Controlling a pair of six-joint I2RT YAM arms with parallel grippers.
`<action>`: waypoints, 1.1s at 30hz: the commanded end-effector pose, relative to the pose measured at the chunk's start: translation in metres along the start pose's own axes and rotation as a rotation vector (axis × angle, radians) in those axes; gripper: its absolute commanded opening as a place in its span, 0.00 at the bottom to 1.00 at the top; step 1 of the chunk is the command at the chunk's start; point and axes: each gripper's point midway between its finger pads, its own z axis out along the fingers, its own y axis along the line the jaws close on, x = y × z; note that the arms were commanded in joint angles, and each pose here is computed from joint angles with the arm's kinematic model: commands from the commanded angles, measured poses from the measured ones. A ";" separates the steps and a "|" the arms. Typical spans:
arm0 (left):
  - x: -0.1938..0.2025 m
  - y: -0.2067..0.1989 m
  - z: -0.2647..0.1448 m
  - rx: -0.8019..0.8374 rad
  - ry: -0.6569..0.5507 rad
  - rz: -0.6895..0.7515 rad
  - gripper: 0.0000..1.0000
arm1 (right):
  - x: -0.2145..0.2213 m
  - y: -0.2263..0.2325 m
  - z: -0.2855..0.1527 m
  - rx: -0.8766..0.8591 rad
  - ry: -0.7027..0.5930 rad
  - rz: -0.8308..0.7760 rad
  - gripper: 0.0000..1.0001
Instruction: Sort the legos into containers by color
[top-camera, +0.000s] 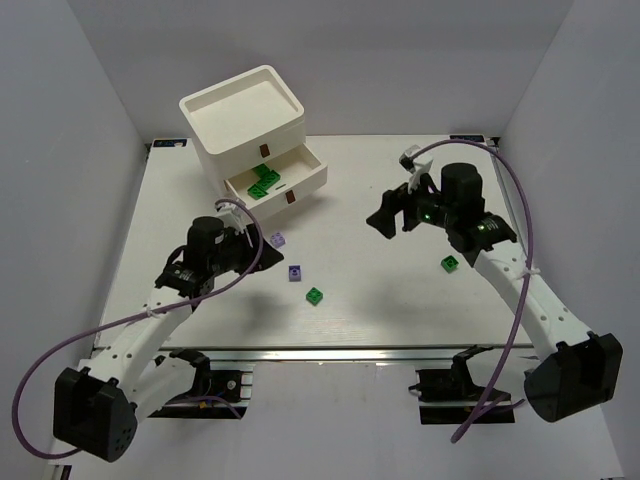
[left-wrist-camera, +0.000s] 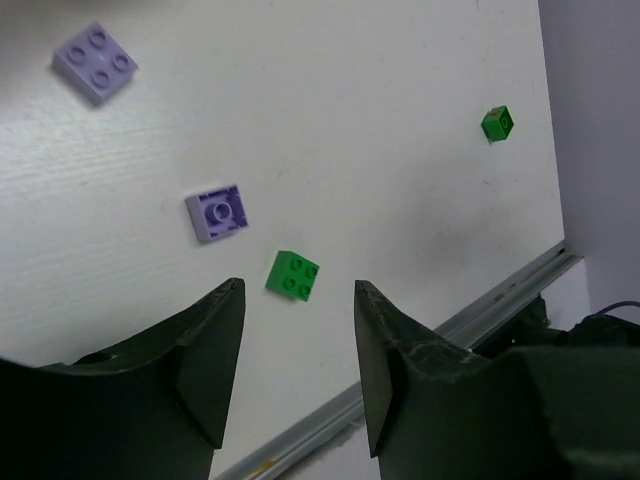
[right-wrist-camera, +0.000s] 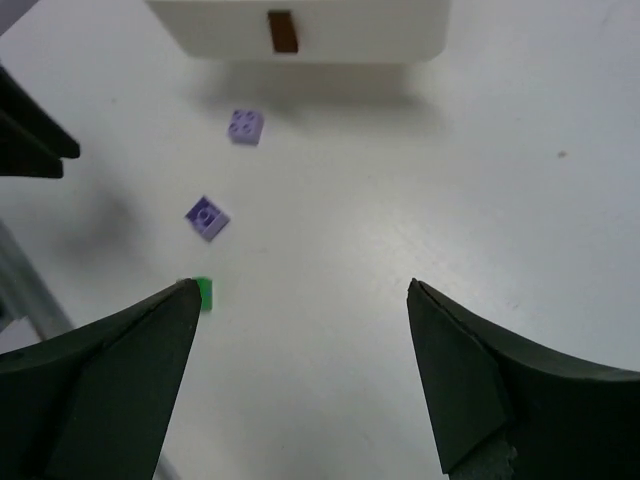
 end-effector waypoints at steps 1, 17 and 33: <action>0.016 -0.004 0.006 -0.036 0.032 -0.114 0.58 | 0.013 0.030 -0.011 -0.207 -0.016 0.076 0.89; 0.085 -0.029 0.063 -0.338 0.231 0.094 0.70 | 0.028 0.005 -0.038 -0.242 -0.018 0.130 0.89; 0.111 -0.016 0.101 -0.429 0.318 0.441 0.74 | 0.029 0.025 -0.056 -0.431 -0.054 0.103 0.89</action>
